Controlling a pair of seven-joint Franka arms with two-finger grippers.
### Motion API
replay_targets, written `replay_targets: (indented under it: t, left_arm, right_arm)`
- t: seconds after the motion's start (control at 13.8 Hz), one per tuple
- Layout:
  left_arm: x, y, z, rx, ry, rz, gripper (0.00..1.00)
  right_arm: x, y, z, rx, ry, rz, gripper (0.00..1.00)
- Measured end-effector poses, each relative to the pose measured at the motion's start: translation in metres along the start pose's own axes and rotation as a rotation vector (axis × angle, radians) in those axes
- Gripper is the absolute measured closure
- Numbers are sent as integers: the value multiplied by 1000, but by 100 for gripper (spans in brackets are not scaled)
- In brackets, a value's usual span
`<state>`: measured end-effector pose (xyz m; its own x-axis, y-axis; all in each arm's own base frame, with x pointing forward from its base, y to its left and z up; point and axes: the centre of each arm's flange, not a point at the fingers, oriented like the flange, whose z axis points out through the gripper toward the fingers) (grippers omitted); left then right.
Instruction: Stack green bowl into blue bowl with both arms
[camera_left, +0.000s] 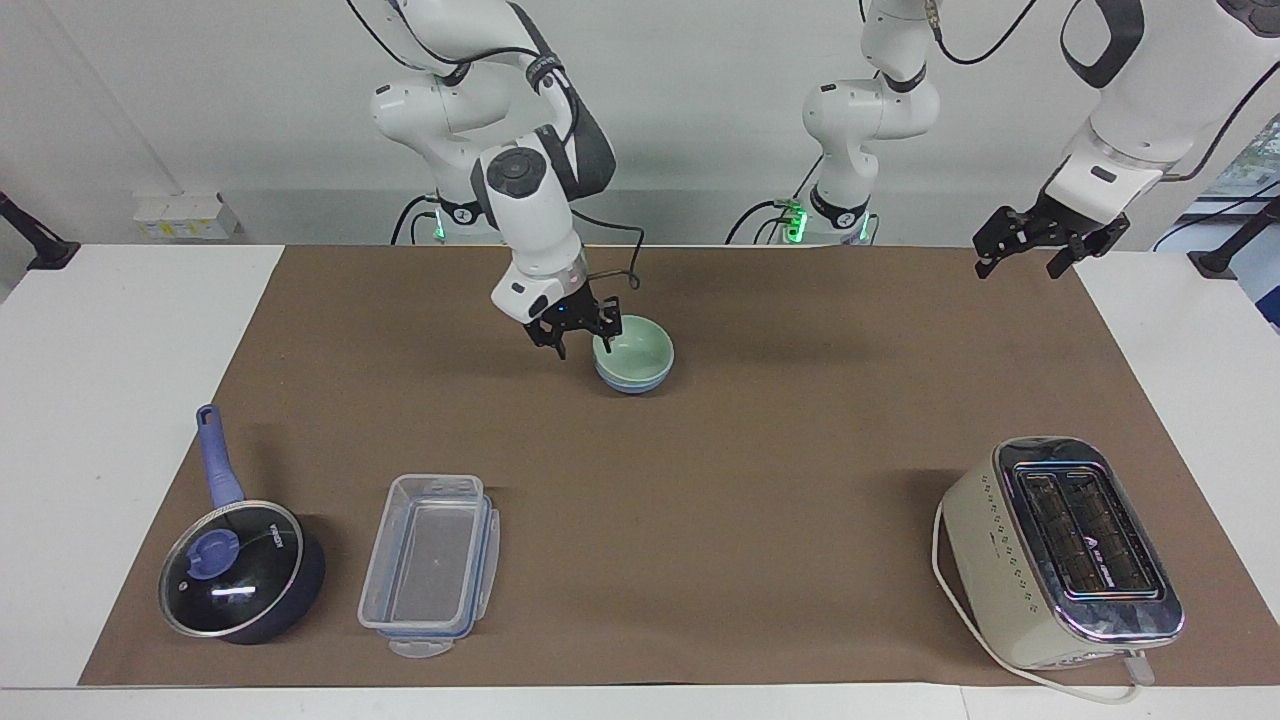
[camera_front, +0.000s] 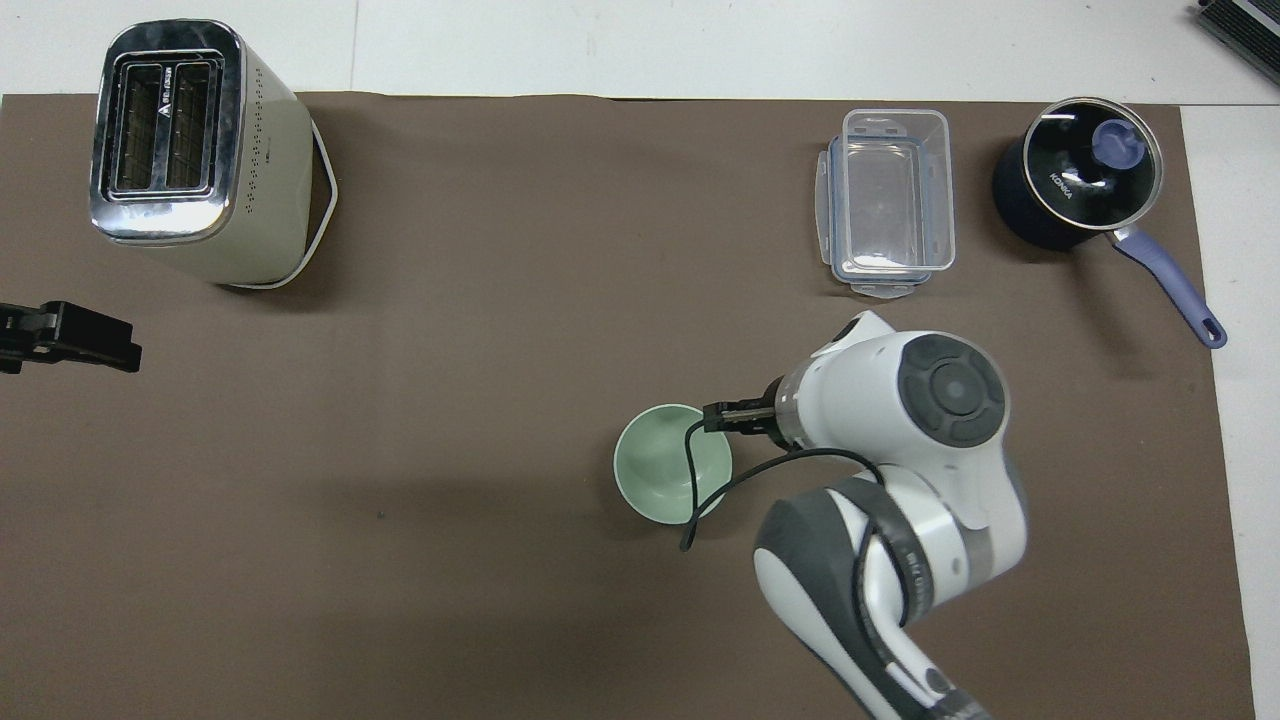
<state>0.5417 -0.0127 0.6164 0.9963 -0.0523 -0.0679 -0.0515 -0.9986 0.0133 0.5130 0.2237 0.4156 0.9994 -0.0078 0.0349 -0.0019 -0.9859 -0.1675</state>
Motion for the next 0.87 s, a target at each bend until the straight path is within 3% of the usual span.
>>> replay_targets:
  t: [0.07, 0.14, 0.51, 0.87]
  left_arm:
    - [0, 0, 0, 0, 0, 0, 0]
    - [0, 0, 0, 0, 0, 0, 0]
    - [0, 0, 0, 0, 0, 0, 0]
    - [0, 0, 0, 0, 0, 0, 0]
  right_arm:
    - [11, 18, -21, 2, 18, 33, 2]
    - [22, 39, -41, 4, 36, 63, 0]
    - [62, 140, -136, -100, 112, 130, 0]
    - [61, 186, -229, -153, 91, 213, 0]
